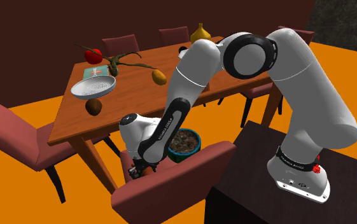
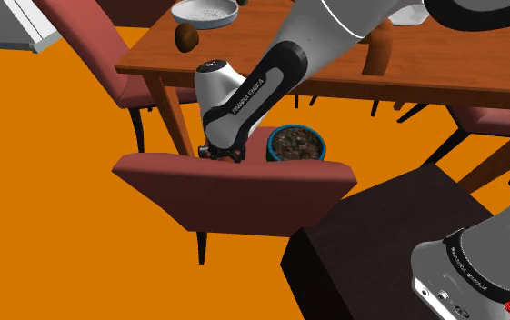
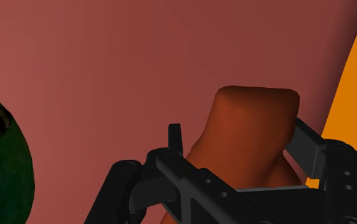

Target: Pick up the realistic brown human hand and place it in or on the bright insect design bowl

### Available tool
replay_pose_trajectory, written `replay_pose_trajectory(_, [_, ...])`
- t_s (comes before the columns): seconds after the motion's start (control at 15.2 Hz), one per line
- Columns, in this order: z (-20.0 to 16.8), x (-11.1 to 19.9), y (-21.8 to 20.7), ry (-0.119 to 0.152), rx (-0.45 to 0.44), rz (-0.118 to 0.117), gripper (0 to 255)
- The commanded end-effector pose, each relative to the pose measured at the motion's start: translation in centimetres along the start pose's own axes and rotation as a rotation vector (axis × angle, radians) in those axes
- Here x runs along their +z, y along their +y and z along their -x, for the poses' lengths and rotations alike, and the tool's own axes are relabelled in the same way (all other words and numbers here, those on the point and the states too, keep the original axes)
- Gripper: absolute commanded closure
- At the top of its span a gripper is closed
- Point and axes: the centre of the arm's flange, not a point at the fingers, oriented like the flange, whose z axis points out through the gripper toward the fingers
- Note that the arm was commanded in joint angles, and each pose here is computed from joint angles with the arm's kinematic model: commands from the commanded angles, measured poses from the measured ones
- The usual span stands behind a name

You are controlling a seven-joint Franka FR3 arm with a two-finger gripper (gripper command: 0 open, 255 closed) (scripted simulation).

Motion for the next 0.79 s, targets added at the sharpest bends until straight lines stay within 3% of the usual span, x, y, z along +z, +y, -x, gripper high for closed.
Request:
replay_pose_trajectory(0.0, [0.1, -1.0, 0.0, 0.000, 0.000, 0.000, 255])
replay_pose_trajectory(0.73, [0.5, -6.8, -0.2, 0.000, 0.000, 0.000, 255])
